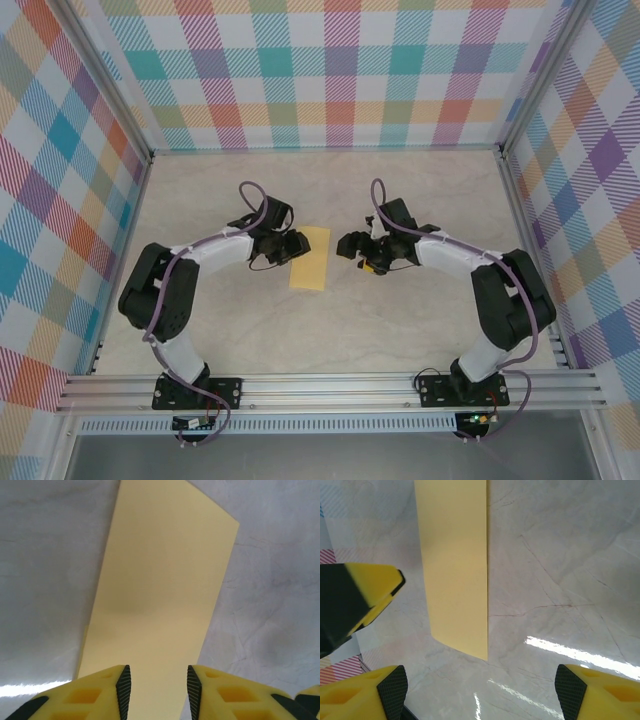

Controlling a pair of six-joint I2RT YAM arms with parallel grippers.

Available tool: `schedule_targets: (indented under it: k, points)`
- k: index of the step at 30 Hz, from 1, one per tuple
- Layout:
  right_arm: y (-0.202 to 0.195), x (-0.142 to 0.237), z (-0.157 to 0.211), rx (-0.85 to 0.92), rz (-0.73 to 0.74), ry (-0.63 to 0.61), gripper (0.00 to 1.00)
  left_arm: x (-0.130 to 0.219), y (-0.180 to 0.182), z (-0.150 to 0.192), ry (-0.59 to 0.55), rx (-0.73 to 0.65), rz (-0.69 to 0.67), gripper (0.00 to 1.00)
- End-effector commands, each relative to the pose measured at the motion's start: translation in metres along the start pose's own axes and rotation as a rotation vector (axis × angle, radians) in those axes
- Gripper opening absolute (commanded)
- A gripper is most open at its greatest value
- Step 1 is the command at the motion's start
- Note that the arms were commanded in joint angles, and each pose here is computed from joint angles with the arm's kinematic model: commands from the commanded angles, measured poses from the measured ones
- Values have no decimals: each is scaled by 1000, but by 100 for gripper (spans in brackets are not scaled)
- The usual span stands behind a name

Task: Fold a paper plane with a square sheet of paper (pick it up from the middle)
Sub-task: Third fold the triangle at the center of the table.

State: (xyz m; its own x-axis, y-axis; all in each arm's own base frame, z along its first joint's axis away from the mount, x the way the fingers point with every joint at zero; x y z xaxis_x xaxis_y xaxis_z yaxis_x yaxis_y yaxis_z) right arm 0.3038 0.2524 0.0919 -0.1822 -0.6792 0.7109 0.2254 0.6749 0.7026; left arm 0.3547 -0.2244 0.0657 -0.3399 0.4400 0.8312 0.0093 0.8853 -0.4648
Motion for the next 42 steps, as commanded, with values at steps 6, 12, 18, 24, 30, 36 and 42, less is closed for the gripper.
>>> schedule_targets:
  k: [6, 12, 18, 24, 30, 36, 42]
  points:
    - [2, -7, -3, -17, 6, 13, 79, -22, 19, -18, 2, -28, -105, 34]
    - [-2, -10, 5, -18, 36, 37, 79, -34, 32, 15, 88, 67, -116, 33]
    - [-1, -20, 26, -31, 51, 106, 79, -31, 35, 47, 116, 163, -117, 33]
    - [10, -41, 51, -48, 34, 192, 77, -29, 42, 52, 103, 182, -146, 33]
    - [18, -60, 59, -46, 34, 228, 68, -30, 43, 51, 107, 177, -152, 33]
    - [14, -69, 58, -51, 84, 230, 63, -31, 43, 52, 110, 169, -155, 33]
    - [10, -73, 58, -49, 120, 233, 63, -31, 43, 51, 111, 168, -153, 33]
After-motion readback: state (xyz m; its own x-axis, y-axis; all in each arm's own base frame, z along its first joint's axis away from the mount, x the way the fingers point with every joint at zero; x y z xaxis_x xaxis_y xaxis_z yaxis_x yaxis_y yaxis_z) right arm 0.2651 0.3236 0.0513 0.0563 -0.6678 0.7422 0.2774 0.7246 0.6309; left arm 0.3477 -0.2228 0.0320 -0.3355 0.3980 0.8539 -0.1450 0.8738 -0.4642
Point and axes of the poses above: each hand's point on the last joint's axis, 136 mm out from that joint toward the fingers, its own x axis back along the fingers, its own y axis along the line the jaws close on, z = x × y, the point moved 1 cm from there along x, back along the fingers, and after that the axes turned 11 degrees about -x, right-handed, at the moved point
